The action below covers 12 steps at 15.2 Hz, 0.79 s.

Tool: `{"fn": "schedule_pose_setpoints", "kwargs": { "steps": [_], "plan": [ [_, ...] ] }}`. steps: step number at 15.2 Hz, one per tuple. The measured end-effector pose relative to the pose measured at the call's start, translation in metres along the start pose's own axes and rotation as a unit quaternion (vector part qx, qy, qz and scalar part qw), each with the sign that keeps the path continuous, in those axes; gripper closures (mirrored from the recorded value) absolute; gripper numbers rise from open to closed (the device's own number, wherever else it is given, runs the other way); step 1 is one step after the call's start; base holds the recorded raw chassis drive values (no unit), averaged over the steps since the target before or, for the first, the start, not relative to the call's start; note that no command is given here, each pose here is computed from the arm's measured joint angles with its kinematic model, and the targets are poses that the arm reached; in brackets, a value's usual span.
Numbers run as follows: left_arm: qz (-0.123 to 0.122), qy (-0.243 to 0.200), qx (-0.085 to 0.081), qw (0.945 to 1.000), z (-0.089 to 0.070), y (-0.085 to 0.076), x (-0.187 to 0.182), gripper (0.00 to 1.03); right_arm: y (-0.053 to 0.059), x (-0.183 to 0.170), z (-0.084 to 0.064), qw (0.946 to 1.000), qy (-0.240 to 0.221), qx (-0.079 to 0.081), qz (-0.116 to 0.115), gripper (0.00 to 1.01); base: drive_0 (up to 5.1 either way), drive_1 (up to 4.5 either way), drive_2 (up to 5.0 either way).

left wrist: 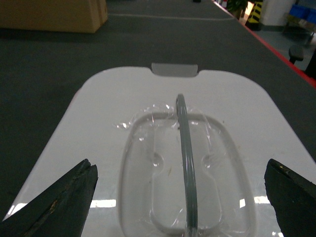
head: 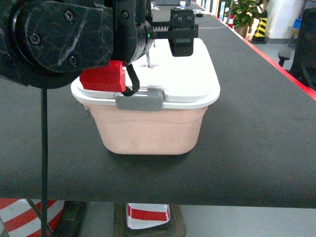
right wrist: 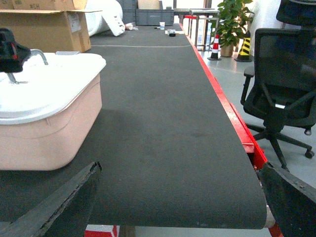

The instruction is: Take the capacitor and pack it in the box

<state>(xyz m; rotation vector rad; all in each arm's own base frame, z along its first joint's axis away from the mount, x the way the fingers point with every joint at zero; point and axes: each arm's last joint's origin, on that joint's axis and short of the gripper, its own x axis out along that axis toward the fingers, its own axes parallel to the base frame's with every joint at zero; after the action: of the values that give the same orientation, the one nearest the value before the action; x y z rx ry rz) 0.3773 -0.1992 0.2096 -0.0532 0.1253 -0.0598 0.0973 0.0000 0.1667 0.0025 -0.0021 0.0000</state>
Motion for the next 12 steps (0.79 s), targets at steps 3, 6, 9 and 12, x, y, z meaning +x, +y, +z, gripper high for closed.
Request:
{"fn": "schedule_pose_setpoints", "kwargs": {
  "steps": [3,6,9,12],
  "plan": [
    [-0.003,-0.051,-0.006,0.9987,0.034,0.003,-0.012,0.05,0.000,0.000,0.000,1.0000,0.000,0.000,0.000,0.03,0.0,0.00,0.0],
    [-0.005,-0.113,-0.013,0.9935,0.074,0.014,-0.036,0.05,0.000,0.000,0.000,1.0000,0.000,0.000,0.000,0.03,0.0,0.00,0.0],
    [0.011,-0.166,-0.022,0.9859,0.106,0.068,-0.088,0.05,0.000,0.000,0.000,1.0000,0.000,0.000,0.000,0.03,0.0,0.00,0.0],
    [0.021,-0.169,-0.022,0.9852,0.107,0.078,-0.097,0.05,0.000,0.000,0.000,1.0000,0.000,0.000,0.000,0.03,0.0,0.00,0.0]
  ]
}}
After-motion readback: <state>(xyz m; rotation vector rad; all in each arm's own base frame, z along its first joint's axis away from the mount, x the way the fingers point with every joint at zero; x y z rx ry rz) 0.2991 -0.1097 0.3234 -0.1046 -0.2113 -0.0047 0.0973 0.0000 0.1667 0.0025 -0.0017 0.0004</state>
